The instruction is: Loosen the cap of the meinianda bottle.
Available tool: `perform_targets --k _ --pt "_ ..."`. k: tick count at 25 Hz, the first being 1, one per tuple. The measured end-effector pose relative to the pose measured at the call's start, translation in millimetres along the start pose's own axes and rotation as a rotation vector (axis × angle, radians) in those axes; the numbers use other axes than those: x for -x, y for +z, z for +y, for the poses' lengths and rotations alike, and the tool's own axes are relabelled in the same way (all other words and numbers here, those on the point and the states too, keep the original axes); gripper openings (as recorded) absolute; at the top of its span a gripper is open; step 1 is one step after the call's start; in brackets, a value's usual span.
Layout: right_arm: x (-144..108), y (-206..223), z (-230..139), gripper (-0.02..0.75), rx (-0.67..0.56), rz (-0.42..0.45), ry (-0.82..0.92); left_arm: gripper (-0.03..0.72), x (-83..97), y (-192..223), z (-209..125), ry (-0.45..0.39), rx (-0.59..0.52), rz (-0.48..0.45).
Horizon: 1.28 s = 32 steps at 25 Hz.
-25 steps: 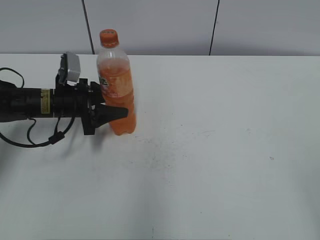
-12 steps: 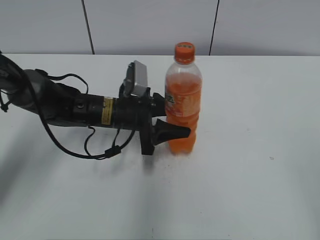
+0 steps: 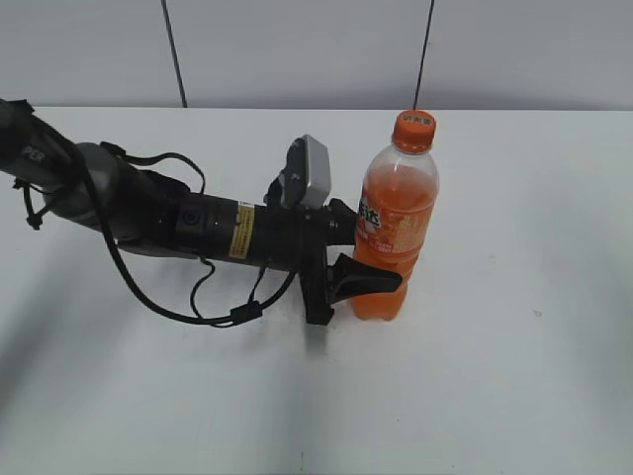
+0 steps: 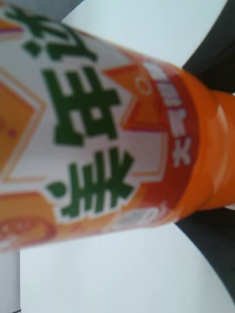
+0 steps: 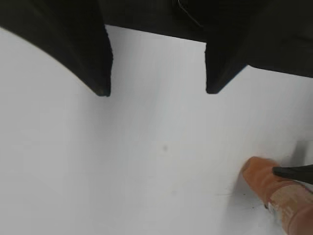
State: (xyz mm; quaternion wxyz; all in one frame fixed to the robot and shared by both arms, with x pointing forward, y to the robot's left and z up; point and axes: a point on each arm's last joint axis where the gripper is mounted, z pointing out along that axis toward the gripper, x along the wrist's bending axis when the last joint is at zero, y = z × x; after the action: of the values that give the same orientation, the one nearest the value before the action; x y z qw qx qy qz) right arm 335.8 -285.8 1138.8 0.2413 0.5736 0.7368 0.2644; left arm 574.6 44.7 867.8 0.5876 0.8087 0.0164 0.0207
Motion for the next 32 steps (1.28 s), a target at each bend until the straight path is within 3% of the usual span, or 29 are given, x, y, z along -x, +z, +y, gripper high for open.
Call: perform_targets --k 5,10,13,18,26,32 --pt "7 40 62 0.44 -0.152 0.09 -0.06 0.391 -0.6 0 0 -0.018 -0.001 0.007" --pt "7 78 113 0.438 -0.195 0.175 -0.079 0.391 -0.7 0 0 -0.042 -0.001 0.007" --pt "-10 95 138 0.438 -0.198 0.211 -0.157 0.391 -0.9 0 0 -0.048 0.001 0.01" --pt "-62 115 170 0.438 -0.196 0.278 -0.246 0.391 -1.2 0 0 -0.052 -0.001 0.013" --pt "-122 159 175 0.438 -0.304 0.333 -0.239 0.391 -1.7 0 0 -0.065 -0.001 0.019" --pt "-130 179 170 0.413 -0.359 0.328 -0.241 0.391 -1.9 0 0 -0.067 0.0 0.02"
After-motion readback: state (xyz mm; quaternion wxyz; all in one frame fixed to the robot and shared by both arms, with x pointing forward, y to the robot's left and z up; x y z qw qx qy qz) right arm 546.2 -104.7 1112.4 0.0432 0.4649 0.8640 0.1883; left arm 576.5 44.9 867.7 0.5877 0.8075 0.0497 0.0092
